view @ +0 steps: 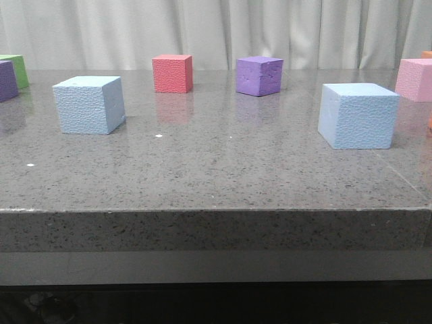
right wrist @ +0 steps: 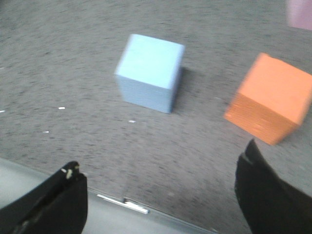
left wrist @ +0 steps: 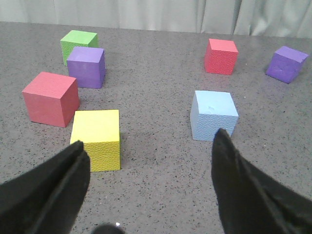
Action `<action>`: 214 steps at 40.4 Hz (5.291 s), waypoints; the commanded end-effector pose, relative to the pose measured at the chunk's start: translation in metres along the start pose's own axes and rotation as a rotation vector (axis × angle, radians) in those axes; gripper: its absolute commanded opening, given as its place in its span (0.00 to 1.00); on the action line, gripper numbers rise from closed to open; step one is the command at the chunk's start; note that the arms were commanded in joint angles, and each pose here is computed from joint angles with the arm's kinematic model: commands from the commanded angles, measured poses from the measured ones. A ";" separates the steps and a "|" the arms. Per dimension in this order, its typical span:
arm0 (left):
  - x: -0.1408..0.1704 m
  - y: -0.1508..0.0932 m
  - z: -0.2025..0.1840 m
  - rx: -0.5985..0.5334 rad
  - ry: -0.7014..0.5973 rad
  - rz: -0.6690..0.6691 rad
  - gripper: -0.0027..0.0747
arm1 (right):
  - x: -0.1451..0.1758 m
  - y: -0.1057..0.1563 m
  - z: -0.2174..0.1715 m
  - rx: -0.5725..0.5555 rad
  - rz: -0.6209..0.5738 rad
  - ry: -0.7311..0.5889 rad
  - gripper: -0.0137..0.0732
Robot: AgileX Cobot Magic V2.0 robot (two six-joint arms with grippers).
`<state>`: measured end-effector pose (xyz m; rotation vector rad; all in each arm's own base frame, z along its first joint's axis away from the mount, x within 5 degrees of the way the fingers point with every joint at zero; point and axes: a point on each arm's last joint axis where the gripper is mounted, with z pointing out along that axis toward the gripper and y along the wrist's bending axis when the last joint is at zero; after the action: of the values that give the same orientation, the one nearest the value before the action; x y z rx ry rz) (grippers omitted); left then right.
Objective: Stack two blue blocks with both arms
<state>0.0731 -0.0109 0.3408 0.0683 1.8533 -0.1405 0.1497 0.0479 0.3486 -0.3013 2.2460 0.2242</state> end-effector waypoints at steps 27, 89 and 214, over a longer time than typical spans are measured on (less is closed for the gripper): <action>-0.016 -0.001 -0.001 0.007 -0.099 -0.024 0.70 | -0.098 0.004 0.105 0.110 0.183 0.090 0.87; -0.016 -0.001 -0.001 0.007 -0.099 -0.024 0.70 | -0.126 0.107 0.207 0.083 0.242 0.157 0.68; -0.089 -0.075 0.214 0.231 0.450 0.109 0.86 | 0.003 0.022 -0.025 -0.106 -0.106 -0.169 0.90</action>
<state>0.2779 -0.1036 0.3570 0.4390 2.3144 -0.2450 0.1214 0.0622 0.3509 -0.4567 2.1382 0.2919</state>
